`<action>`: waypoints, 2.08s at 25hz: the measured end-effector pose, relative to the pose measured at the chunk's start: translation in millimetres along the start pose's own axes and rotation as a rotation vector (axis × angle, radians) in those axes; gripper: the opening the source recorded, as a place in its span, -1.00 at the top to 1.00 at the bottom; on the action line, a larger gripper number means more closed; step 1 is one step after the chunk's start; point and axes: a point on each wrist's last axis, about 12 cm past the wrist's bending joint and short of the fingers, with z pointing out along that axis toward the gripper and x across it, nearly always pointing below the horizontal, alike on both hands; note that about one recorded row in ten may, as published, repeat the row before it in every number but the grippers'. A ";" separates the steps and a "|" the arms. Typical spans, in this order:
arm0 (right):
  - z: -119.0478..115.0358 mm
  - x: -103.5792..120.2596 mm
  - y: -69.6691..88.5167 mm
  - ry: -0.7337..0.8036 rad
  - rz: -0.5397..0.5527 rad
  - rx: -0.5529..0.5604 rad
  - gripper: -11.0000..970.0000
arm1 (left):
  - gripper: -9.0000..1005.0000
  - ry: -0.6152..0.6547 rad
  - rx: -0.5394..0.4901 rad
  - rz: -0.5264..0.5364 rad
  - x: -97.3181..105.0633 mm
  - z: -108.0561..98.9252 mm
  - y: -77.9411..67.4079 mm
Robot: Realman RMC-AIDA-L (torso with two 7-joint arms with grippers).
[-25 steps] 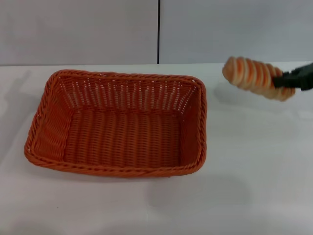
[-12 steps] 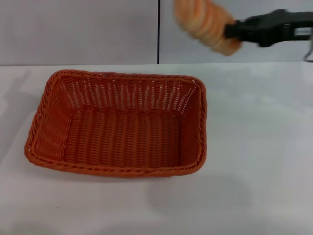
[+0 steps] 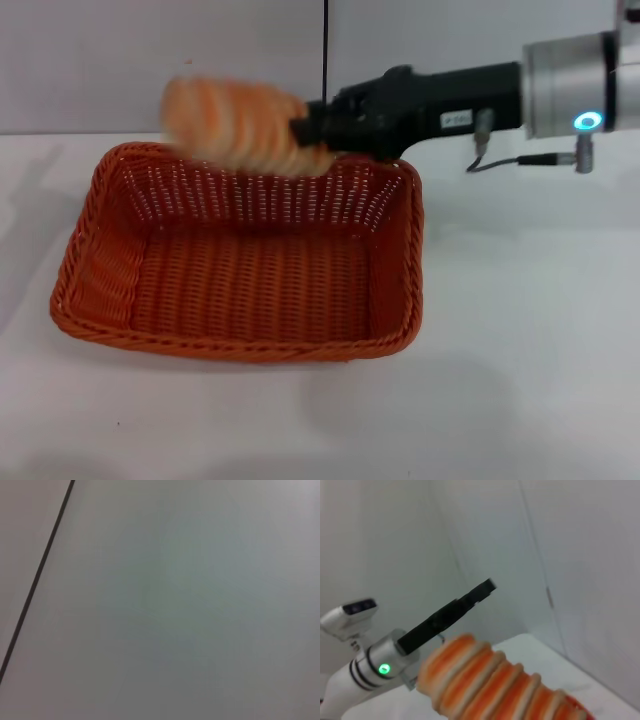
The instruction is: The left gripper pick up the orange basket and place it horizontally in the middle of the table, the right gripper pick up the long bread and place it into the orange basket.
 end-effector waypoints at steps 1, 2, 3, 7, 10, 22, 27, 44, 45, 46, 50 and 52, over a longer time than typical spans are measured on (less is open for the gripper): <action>0.0 0.0 0.0 0.000 0.000 0.000 0.72 | -0.57 0.000 0.000 0.000 0.0 0.0 0.0; 3.3 2.6 1.5 0.017 -0.003 -0.008 0.72 | -0.57 0.004 -0.003 0.000 0.5 0.1 0.3; 3.3 2.6 1.5 0.017 -0.003 -0.008 0.64 | -0.57 0.004 -0.003 0.000 0.5 0.1 0.3; 0.5 13.8 2.0 0.014 0.021 -0.003 0.31 | -0.56 0.006 -0.005 0.001 0.7 -0.4 0.6; -3.0 17.2 0.9 0.003 0.037 0.008 0.07 | -0.56 0.005 -0.006 0.001 0.6 -0.2 0.7; -79.5 76.1 -18.4 -0.382 -0.111 0.379 -0.08 | -0.56 -0.037 -0.086 0.013 -5.1 -7.7 9.4; -124.1 117.1 -17.1 -0.616 -0.167 0.696 -0.07 | -0.57 -0.063 -0.142 0.012 -7.0 -13.2 13.8; -198.5 176.5 2.2 -0.863 -0.128 1.290 -0.08 | -0.57 -0.042 -0.218 0.086 -2.4 -17.0 18.5; -197.8 176.1 1.3 -0.864 -0.124 1.292 -0.08 | -0.57 -0.045 -0.222 0.090 -2.5 -16.8 18.7; -197.6 175.2 0.0 -0.866 -0.121 1.294 -0.08 | -0.57 -0.048 -0.226 0.092 -2.8 -16.5 19.0; -198.0 170.9 -4.3 -0.889 -0.118 1.311 -0.08 | -0.57 -0.054 -0.229 0.087 -2.4 -14.7 18.6; -195.9 167.5 -7.6 -0.898 -0.115 1.311 -0.08 | -0.56 -0.049 -0.233 0.079 -0.6 -12.9 18.3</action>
